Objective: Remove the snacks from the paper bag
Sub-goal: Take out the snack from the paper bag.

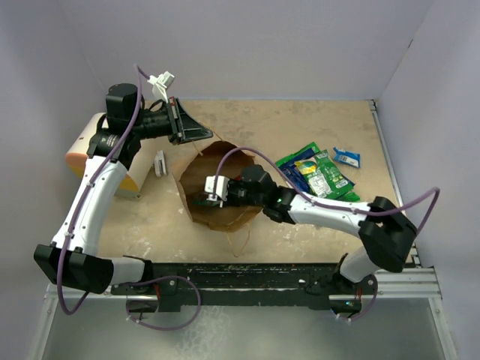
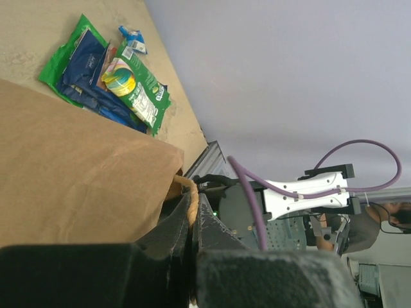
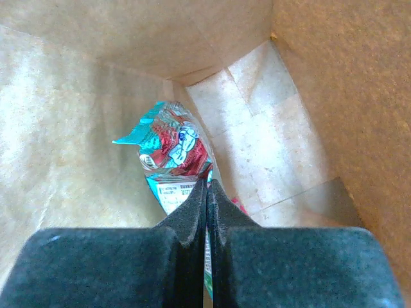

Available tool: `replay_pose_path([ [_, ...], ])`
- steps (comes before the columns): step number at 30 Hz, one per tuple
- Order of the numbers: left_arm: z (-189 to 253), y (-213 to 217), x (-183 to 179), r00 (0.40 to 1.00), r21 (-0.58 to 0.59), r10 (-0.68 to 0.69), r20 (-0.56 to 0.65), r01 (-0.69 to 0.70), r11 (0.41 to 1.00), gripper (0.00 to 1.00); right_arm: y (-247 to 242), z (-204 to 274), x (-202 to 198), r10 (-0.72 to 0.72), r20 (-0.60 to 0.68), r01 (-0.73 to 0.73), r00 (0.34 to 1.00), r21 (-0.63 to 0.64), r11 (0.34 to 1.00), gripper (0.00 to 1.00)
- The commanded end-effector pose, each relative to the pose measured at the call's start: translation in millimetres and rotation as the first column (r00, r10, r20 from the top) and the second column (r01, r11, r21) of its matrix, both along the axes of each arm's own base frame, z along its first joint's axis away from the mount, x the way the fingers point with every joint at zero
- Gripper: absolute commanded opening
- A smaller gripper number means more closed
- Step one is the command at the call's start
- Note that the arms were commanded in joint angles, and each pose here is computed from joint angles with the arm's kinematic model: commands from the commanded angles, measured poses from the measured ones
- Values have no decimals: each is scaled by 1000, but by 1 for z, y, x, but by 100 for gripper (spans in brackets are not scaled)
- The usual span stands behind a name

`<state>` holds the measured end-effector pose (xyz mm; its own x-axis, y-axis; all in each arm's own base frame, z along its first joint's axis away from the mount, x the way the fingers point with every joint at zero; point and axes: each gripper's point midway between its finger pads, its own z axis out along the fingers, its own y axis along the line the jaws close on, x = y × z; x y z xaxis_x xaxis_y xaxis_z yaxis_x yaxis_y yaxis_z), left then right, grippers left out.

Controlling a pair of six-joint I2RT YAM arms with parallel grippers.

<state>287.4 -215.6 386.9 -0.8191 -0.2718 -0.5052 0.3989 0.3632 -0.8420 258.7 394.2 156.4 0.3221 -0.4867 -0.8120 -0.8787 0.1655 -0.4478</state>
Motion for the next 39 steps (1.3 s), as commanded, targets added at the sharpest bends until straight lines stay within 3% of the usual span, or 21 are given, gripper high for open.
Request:
replay_pose_path([
  [1,11,3,7,998,2,12,64,-12,1000,0,-10,42,-18,8,-43,-3,999,109,994,0],
  [12,6,2,7,999,-9,7,45,-7,1000,0,-32,118,-22,-68,-33,73,997,174,982,0],
  [27,-2,1,8,1000,-8,8,23,-7,1000,0,-99,259,-104,72,24,-76,997,408,910,0],
  [33,-7,2,9,1000,-7,11,9,-11,1000,0,-142,311,-79,-179,118,98,977,496,863,0],
  [39,-5,2,8,1000,-7,12,15,-12,1000,0,-203,332,-27,-564,175,407,807,527,746,0],
])
